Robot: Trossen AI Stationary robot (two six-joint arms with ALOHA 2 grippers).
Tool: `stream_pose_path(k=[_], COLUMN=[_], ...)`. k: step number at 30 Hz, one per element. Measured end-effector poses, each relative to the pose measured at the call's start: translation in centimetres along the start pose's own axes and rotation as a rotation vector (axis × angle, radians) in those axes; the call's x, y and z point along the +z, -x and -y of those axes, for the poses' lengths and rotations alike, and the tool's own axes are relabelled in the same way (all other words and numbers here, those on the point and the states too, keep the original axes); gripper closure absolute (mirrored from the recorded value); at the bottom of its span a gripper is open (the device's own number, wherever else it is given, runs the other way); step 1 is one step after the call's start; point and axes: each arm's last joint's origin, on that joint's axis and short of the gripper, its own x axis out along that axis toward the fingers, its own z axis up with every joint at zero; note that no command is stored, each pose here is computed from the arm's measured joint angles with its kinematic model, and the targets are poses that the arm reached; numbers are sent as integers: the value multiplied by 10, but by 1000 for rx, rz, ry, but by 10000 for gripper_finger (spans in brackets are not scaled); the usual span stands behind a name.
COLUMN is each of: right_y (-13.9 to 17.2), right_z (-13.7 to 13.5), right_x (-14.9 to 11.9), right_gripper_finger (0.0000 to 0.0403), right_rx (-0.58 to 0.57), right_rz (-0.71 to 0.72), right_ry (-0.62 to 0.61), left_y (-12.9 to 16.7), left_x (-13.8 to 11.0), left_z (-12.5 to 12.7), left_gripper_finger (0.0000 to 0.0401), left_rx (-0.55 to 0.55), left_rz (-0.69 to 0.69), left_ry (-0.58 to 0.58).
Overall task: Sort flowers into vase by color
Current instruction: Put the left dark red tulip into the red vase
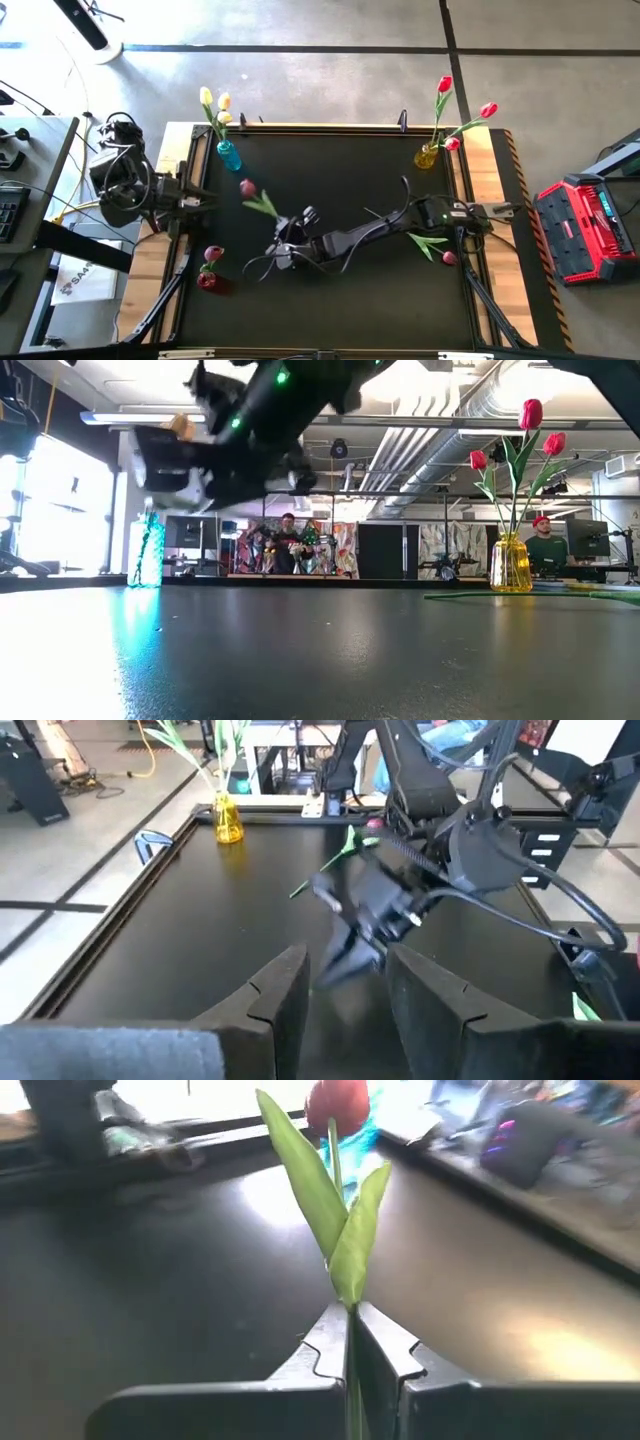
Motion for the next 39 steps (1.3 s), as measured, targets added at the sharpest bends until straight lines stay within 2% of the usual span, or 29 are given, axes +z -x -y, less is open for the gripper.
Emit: stream_pose_path(k=[8, 14, 20, 22, 24, 28, 34, 39], right_y=[49, 90, 137, 149, 158, 166, 158, 153], right_z=[8, 37, 65, 65, 64, 65, 69, 72], right_x=[12, 9, 0, -4, -9, -18, -21, -14], right_gripper_finger=[403, 403, 403, 403, 403, 403, 403, 403], right_rx=[-137, -281, -376, -356, -321, -265, -272, -288], right_rz=[18, -17, 63, 126, 210, 348, 358, 358], right_ry=[119, 151, 59, -9, -18, -78, -155, -169], left_y=[0, -1, -1, -1, -1, -1, -1, -1], left_x=[0, 0, 0, 1, 1, 4, 12, 14], left_z=[1, 2, 1, 0, 0, 2, 6, 7], left_gripper_finger=[280, 280, 280, 280, 280, 280, 280, 280], left_rx=[-21, -14, 21, 35, 52, 70, 79, 77], left_rz=[-15, -12, 11, 21, 32, 61, 114, 123], left_ry=[20, 17, 17, 17, 16, 13, 2, -9])
